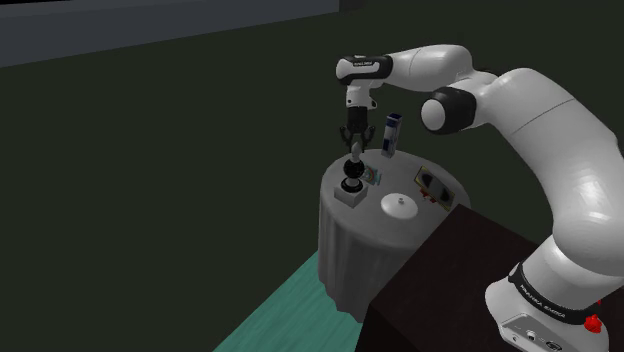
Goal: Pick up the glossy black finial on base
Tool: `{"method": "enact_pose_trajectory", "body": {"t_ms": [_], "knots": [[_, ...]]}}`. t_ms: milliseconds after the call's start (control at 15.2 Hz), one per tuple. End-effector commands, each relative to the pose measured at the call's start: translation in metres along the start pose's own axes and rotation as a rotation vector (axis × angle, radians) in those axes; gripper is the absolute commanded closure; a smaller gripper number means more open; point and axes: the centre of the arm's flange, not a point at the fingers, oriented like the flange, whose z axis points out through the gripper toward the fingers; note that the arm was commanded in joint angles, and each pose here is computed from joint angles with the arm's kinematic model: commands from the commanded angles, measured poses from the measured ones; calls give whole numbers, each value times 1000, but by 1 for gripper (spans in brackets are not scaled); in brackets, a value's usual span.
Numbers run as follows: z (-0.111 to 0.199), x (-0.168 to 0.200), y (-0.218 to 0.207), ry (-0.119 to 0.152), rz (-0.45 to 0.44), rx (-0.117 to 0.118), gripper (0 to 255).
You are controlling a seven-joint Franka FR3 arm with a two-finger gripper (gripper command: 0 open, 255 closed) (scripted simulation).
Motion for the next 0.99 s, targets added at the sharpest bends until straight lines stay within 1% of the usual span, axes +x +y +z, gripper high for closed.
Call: {"method": "enact_pose_trajectory", "body": {"t_ms": [0,792,924], "knots": [[-9,-5,0,1,0,1,255],[-61,-42,2,1,0,1,255],[-61,-42,2,1,0,1,255]]}}
